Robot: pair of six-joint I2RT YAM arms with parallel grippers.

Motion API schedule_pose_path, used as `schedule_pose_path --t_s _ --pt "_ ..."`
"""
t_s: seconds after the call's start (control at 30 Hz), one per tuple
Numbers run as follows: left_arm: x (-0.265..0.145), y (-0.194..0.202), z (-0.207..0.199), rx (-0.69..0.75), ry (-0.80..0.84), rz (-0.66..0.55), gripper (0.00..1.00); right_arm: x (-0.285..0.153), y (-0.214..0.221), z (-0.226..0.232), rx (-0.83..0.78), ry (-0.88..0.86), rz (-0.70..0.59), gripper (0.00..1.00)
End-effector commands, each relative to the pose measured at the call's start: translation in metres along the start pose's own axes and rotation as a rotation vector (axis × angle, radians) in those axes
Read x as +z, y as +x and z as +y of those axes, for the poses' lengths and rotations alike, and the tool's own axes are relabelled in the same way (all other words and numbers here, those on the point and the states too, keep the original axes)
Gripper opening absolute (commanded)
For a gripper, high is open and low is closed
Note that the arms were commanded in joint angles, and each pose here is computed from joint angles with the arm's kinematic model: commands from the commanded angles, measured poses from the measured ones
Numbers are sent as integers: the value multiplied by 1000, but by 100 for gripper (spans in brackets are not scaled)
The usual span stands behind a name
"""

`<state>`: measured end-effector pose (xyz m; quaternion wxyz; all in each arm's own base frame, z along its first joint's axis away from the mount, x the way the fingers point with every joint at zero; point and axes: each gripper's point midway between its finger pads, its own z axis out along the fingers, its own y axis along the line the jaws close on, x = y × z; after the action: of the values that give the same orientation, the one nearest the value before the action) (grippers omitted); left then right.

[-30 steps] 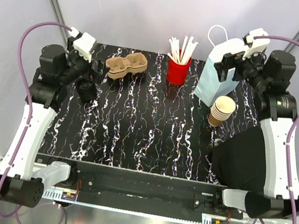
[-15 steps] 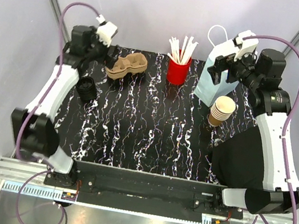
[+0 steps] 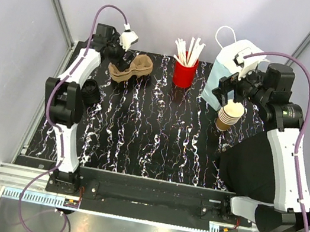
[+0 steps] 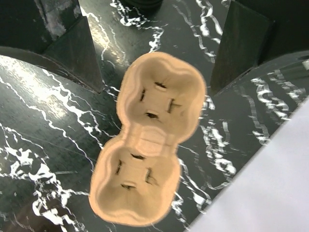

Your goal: Pack the takeout coffee

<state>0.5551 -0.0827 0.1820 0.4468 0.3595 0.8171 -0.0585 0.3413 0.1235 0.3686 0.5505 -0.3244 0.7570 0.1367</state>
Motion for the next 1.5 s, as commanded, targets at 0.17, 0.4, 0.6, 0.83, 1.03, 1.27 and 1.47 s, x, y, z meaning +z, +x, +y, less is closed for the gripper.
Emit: schedule_pose_path --t_s 0.17,0.4,0.6,0.83,1.03,1.27,1.47 --pt "17 3 -12 18 89 3 93 1 2 10 -16 -52 1 100" --pt "35 32 -24 6 145 59 82 0 5 12 -15 -54 2 100" --pt "52 44 -22 -9 132 99 72 -4 7 15 -18 -52 -4 100" --pt "59 53 -27 2 127 131 66 -6 7 15 -22 -47 -10 100" --pt "59 50 -25 -15 120 122 65 -6 9 16 -21 -51 -11 100" --pt "55 33 -21 -57 119 74 62 -7 7 16 -25 -49 -17 100" --pt "55 30 -17 -69 107 67 48 -8 7 15 -27 -42 -19 100"
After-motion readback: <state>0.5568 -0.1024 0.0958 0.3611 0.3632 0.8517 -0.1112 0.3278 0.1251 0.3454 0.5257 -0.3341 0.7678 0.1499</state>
